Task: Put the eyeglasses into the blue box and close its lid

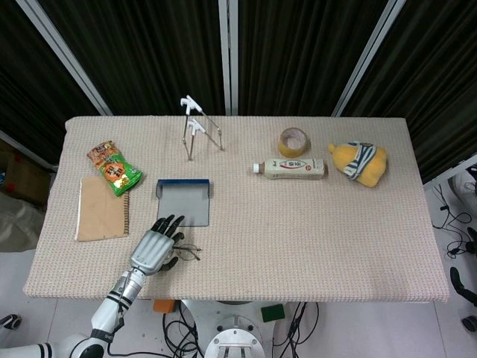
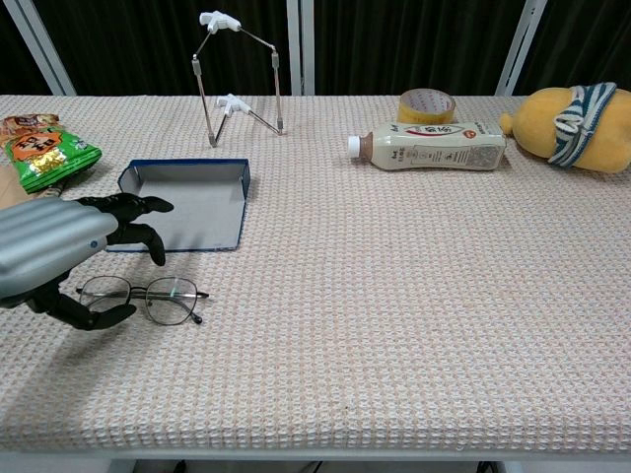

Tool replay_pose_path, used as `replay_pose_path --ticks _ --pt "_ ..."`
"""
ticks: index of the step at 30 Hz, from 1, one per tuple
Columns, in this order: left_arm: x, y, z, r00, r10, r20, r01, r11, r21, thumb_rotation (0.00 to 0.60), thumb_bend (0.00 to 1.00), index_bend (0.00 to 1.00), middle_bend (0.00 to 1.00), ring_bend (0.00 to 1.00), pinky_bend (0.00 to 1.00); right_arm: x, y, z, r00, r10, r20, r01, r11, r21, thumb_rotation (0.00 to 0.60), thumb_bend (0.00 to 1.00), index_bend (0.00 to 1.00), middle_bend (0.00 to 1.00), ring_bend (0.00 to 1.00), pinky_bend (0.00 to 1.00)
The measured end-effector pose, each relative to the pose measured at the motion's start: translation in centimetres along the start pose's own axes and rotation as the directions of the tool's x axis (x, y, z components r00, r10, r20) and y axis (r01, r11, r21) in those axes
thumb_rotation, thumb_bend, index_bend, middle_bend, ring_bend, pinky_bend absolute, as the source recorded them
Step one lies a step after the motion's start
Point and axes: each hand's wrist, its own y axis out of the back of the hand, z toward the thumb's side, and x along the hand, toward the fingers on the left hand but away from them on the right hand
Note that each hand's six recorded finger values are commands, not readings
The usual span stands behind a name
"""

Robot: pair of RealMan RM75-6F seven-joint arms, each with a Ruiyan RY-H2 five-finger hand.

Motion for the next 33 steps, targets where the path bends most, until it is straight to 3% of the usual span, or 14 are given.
replay_pose_path --ticks 5,33 --pt "0.3 -0.2 -0.1 1.0 0.003 -0.004 -0.003 1.0 -0.008 0.598 0.31 0.43 0.04 0.0 0.14 0.0 -0.1 0.0 1.0 0.005 -0.001 -0.005 1.0 0.006 0.6 0.43 0.0 0.0 0.0 0.0" --pt "1.5 -0.6 0.6 1.0 -0.016 -0.003 0.016 1.0 -0.004 0.6 0.37 0.51 0.04 0.0 0.14 -0.2 -0.9 -0.7 0.999 0.029 0.014 -0.029 1.0 0.006 0.6 0.43 0.0 0.0 0.0 0.0"
